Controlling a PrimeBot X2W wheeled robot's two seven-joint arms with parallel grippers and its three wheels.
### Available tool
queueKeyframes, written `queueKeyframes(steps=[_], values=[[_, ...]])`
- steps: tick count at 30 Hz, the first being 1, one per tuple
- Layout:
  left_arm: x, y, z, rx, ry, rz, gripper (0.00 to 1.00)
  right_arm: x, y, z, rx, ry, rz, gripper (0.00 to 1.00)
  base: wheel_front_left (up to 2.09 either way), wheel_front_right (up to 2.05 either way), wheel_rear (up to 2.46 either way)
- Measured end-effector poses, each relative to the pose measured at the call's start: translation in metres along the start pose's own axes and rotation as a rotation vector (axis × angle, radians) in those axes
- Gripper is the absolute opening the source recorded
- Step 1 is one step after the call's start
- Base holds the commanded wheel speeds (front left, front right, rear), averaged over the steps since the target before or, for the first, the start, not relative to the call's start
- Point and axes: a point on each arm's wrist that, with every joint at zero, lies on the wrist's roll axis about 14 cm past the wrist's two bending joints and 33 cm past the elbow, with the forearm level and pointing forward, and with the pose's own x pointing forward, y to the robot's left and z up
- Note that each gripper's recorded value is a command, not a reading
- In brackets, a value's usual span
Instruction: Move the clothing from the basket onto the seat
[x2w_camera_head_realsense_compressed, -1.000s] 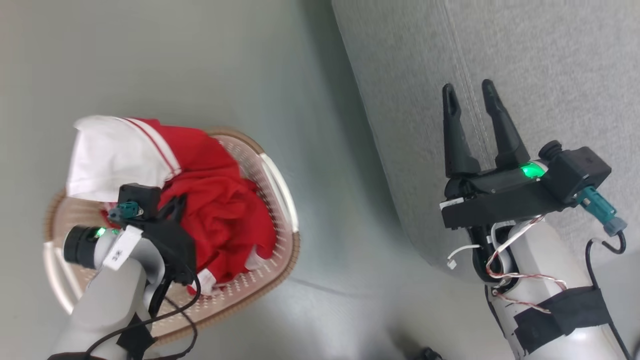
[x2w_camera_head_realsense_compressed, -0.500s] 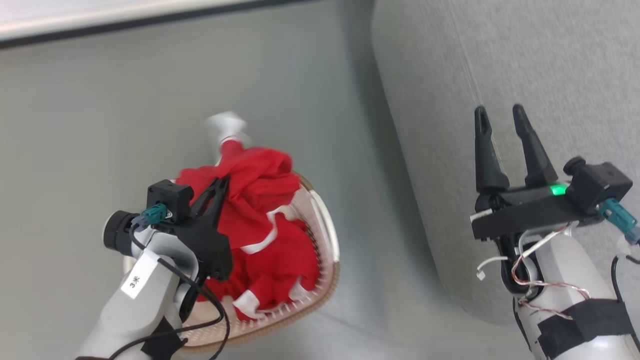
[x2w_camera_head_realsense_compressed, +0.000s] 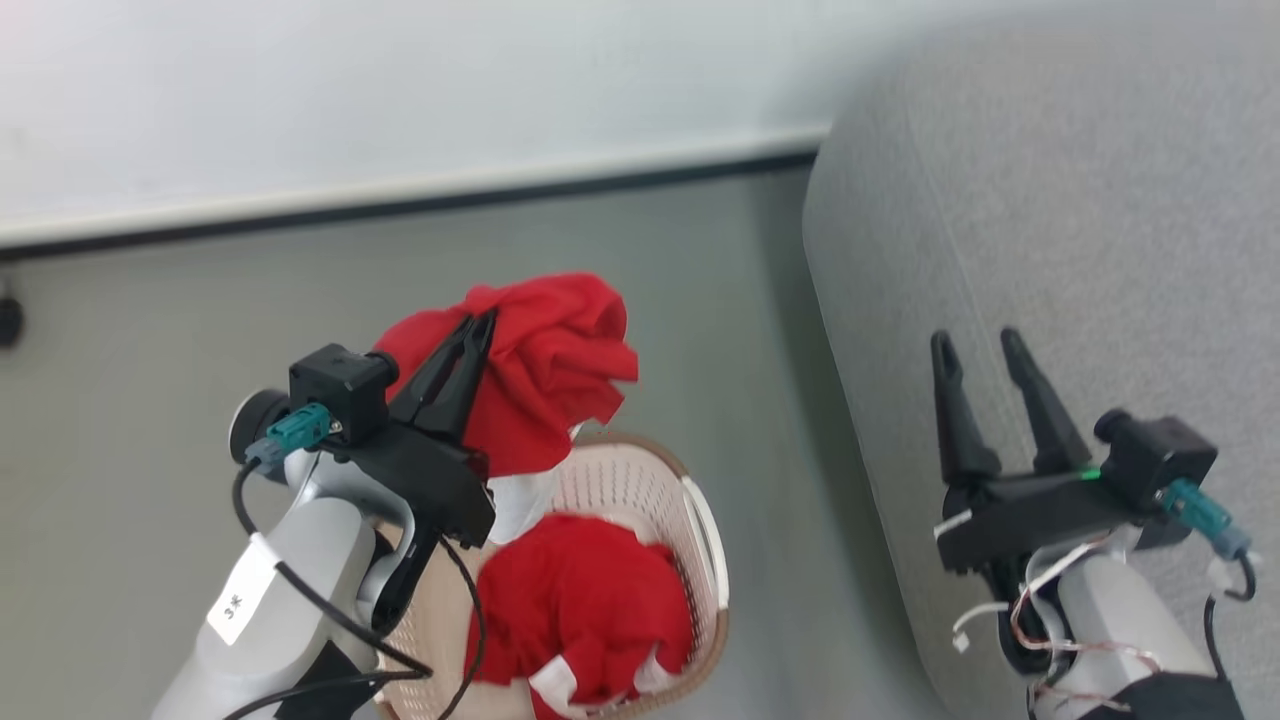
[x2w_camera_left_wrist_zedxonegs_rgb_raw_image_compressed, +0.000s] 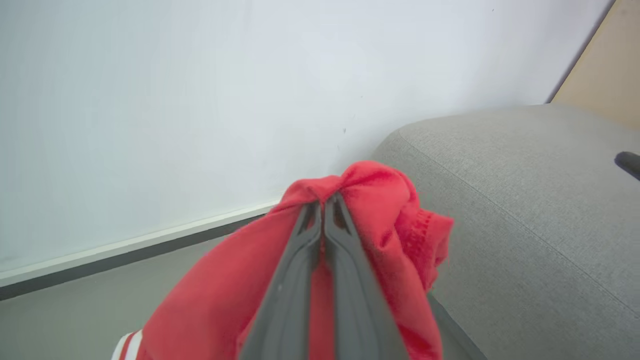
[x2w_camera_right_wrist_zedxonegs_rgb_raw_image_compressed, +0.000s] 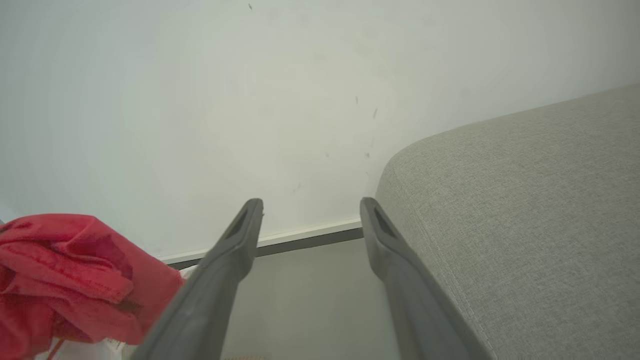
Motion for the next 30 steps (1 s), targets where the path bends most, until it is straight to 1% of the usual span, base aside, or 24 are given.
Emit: queueKeyframes(steps=[5, 14, 19, 23, 24, 28, 30], values=[[-0.009, -0.015, 0.048, 0.045, -0.111, -0.033, 0.0, -0.015, 0.013, 0.007, 0.001, -0.008, 0.029, 1.0, 0.0, 0.0, 0.0], [-0.029, -0.054, 0.12, 0.112, -0.288, -0.111, 0.0, -0.052, 0.042, 0.009, 0.0, -0.008, 0.105, 1.0, 0.0, 0.0, 0.0], [-0.035, -0.072, 0.141, 0.127, -0.345, -0.152, 0.0, -0.059, 0.053, 0.019, -0.001, -0.038, 0.138, 1.0, 0.0, 0.0, 0.0], [-0.034, -0.075, 0.142, 0.128, -0.347, -0.16, 0.0, -0.06, 0.062, 0.026, 0.03, -0.06, 0.165, 1.0, 0.0, 0.0, 0.0], [-0.034, -0.075, 0.142, 0.129, -0.342, -0.159, 0.0, -0.06, 0.069, 0.027, 0.037, -0.063, 0.185, 1.0, 0.0, 0.0, 0.0], [-0.034, -0.075, 0.143, 0.131, -0.341, -0.158, 0.0, -0.068, 0.114, 0.022, 0.05, -0.04, 0.334, 1.0, 0.0, 0.0, 0.0], [-0.034, -0.076, 0.144, 0.133, -0.338, -0.158, 0.0, -0.071, 0.13, 0.017, 0.046, -0.02, 0.388, 1.0, 0.0, 0.0, 0.0]])
